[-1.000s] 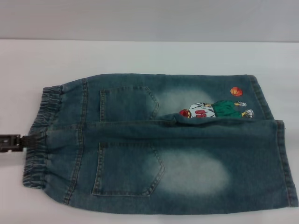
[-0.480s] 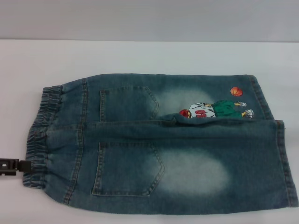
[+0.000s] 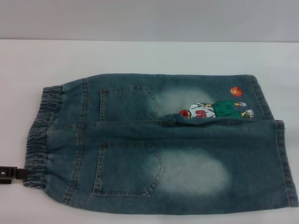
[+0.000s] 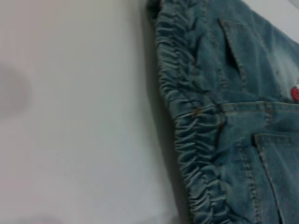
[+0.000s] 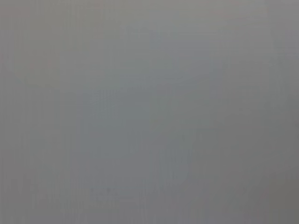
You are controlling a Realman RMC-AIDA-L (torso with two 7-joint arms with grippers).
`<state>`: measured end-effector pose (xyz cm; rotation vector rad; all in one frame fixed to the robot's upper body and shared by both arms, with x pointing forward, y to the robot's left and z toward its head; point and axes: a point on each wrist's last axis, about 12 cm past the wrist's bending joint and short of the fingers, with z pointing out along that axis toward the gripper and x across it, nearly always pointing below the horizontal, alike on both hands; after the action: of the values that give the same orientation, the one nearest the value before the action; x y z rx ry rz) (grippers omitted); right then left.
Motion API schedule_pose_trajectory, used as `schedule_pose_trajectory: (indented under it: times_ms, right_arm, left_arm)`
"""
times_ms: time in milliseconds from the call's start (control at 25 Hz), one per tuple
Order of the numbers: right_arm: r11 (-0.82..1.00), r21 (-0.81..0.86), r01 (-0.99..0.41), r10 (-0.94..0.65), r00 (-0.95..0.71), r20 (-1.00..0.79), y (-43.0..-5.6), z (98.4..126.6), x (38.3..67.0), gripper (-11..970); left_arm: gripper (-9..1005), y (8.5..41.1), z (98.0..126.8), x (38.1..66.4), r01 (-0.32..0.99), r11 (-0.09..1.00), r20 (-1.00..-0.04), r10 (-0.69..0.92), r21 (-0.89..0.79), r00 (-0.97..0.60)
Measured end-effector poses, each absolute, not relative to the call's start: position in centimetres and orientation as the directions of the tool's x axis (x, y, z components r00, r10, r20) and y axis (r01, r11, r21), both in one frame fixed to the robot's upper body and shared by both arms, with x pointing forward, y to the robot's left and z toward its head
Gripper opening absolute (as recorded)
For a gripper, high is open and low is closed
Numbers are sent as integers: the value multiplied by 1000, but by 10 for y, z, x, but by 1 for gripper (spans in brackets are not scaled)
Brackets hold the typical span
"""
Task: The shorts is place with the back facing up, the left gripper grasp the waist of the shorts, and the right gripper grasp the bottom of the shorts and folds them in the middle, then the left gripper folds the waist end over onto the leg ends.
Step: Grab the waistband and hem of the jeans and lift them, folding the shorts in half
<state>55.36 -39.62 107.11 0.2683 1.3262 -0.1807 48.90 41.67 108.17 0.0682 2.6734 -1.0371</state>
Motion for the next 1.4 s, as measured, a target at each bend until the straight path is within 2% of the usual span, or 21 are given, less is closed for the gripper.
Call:
schedule_pose_trajectory:
  times_ms: [1400]
  right_arm:
    - [953, 87, 292, 18, 232, -973, -400, 1070, 551, 577]
  left_arm:
    - [811, 400, 1081, 498, 172, 721, -269, -20, -671, -963]
